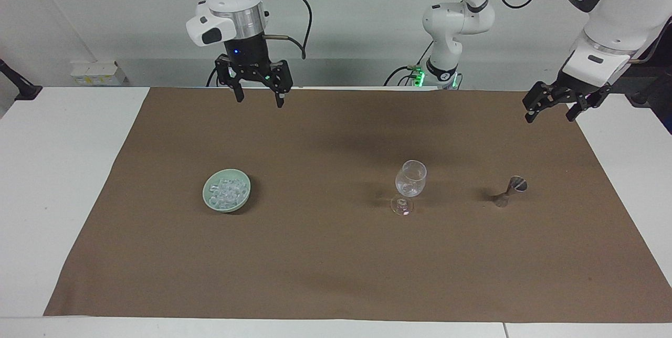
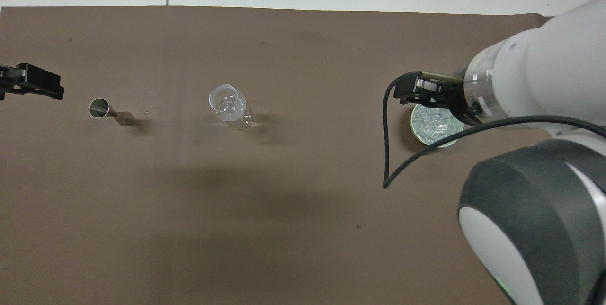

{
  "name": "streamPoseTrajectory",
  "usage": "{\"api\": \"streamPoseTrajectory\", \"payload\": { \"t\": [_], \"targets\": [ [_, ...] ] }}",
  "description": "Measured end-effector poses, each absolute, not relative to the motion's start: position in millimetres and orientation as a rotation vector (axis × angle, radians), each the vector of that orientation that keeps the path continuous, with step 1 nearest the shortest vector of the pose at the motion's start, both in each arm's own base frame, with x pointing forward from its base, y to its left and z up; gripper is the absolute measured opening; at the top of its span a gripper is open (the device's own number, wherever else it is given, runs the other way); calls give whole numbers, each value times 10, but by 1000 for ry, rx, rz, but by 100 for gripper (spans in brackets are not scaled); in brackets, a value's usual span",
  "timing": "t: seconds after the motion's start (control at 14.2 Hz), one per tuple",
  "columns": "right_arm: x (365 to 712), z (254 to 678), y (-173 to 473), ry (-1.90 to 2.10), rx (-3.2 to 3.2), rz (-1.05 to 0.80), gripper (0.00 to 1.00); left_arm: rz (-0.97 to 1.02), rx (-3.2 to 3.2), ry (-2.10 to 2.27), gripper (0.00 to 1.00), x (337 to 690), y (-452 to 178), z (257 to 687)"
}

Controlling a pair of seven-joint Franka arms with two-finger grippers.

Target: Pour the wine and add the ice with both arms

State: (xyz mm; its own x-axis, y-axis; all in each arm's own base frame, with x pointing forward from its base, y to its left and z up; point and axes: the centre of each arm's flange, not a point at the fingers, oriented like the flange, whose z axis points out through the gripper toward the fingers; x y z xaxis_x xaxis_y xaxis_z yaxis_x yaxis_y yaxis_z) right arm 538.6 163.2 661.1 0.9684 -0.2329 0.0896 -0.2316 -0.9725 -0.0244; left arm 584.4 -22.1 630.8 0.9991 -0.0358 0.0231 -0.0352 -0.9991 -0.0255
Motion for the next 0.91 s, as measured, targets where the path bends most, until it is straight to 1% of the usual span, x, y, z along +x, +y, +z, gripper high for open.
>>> {"api": "streamPoseTrajectory", "payload": {
  "t": [0.21,0.63,0.91],
  "targets": [
    [5418,6606,1382,368,-3117,-118,100,-33,-3116,49,100,5853,-201,6292],
    [5340,6694,1027,434,-3140,-22,100,-35,-3117,49,100,5855,-201,6295],
    [5371,6692,833,363,-3150,-14,100,-96,-3116,49,100,5895,-201,6332]
  ]
}}
